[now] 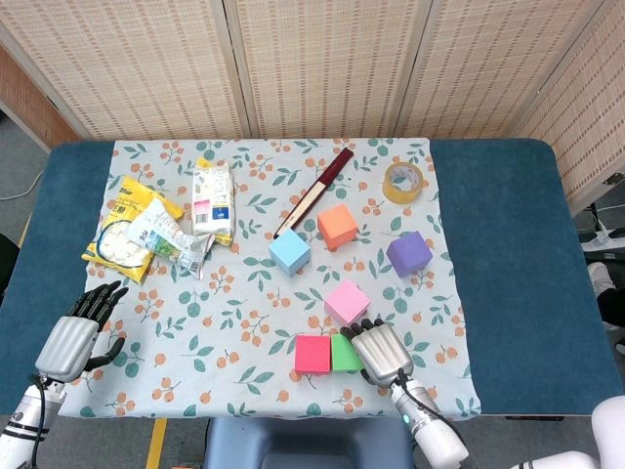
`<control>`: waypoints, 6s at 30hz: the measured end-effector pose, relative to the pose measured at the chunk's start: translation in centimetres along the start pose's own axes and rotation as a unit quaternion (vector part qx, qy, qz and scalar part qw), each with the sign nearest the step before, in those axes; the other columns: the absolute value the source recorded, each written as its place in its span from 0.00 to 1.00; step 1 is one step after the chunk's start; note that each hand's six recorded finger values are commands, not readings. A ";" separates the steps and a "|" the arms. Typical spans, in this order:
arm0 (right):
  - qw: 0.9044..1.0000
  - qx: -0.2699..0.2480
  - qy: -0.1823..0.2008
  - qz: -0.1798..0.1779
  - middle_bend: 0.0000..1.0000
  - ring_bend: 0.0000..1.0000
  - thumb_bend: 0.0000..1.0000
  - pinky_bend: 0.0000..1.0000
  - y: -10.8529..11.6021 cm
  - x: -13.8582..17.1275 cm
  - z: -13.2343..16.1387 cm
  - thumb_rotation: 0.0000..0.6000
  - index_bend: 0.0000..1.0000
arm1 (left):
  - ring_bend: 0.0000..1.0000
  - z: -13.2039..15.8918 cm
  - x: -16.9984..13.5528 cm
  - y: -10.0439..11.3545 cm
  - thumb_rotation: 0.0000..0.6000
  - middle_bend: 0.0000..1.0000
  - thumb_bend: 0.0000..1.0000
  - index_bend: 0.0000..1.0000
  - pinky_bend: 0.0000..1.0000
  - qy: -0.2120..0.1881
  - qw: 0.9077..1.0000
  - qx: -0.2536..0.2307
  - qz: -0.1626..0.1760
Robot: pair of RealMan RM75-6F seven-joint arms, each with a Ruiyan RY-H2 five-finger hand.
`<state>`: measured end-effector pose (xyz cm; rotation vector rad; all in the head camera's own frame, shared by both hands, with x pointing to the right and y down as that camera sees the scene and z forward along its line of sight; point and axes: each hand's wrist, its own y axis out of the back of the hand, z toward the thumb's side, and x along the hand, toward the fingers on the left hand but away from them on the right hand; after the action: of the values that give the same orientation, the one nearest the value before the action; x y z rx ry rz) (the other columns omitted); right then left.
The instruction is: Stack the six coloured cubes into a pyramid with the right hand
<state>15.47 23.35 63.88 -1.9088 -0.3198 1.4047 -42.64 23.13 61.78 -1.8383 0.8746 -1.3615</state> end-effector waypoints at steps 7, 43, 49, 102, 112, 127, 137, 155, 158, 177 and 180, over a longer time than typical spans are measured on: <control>1.000 -0.001 -0.005 0.011 0.28 0.23 0.18 0.34 -0.4 -0.1 0.2 1.00 0.64 | 0.00 -0.1 0.0 0.2 1.00 0.00 0.41 0.00 0.12 0.000 1.000 -0.003 0.002; 1.000 -0.010 -0.002 0.026 0.02 0.04 0.18 0.30 1.6 1.9 -1.4 1.00 0.00 | 0.00 -0.1 0.0 0.3 1.00 0.01 0.41 0.00 0.12 -0.001 1.000 -0.005 0.004; 1.000 -0.022 -0.007 -0.013 0.00 0.00 0.18 0.28 2.8 4.4 -4.3 1.00 0.00 | 0.00 0.5 0.6 -0.3 1.00 0.03 0.40 0.00 0.12 -0.021 1.000 -0.012 0.004; 0.973 0.221 0.067 -0.029 0.00 0.00 0.15 0.09 3.3 -9.3 -3.2 1.00 0.06 | 0.01 3.5 8.6 -0.2 1.00 0.05 0.40 0.00 0.12 -0.031 0.999 -0.029 -0.026; 0.984 0.170 0.039 -0.040 0.39 0.32 0.15 0.42 3.6 -10.0 -3.2 1.00 0.78 | 0.01 2.6 8.1 -0.3 1.00 0.05 0.41 0.00 0.12 -0.023 0.999 -0.018 -0.032; 0.994 0.097 -0.002 -0.049 0.42 0.36 0.15 0.45 5.7 -1.9 -8.5 1.00 0.83 | 0.01 0.4 3.9 0.0 1.00 0.05 0.41 0.00 0.11 0.001 0.999 0.042 0.005; 0.997 0.060 -0.031 -0.027 0.42 0.36 0.15 0.45 3.2 3.9 -9.9 1.00 0.83 | 0.01 -1.4 0.9 -0.5 1.00 0.05 0.41 0.00 0.11 0.021 0.998 0.051 0.029; 0.995 0.050 -0.082 0.010 0.42 0.36 0.15 0.45 0.4 3.1 -6.3 1.00 0.83 | 0.01 -1.9 0.1 0.6 1.00 0.05 0.41 0.00 0.11 0.008 0.999 0.030 0.036; 0.995 0.050 -0.088 0.011 0.42 0.36 0.15 0.45 0.5 2.6 -5.9 1.00 0.83 | 0.01 -1.9 0.1 0.7 1.00 0.05 0.41 0.00 0.11 0.008 0.999 0.030 0.035; 0.993 0.058 -0.099 0.028 0.42 0.36 0.15 0.45 0.3 0.4 -3.9 1.00 0.83 | 0.01 -2.3 0.3 0.8 1.00 0.05 0.41 0.00 0.10 0.013 0.999 0.025 0.030; 0.993 0.062 -0.101 0.029 0.42 0.36 0.15 0.45 0.2 0.3 -3.8 1.00 0.82 | 0.01 -2.4 0.3 0.8 1.00 0.05 0.41 0.00 0.10 0.013 0.999 0.024 0.029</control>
<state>18.98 21.85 64.01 -1.6926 -0.2677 1.6219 -44.95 22.16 61.79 -1.7490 0.8952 -1.3616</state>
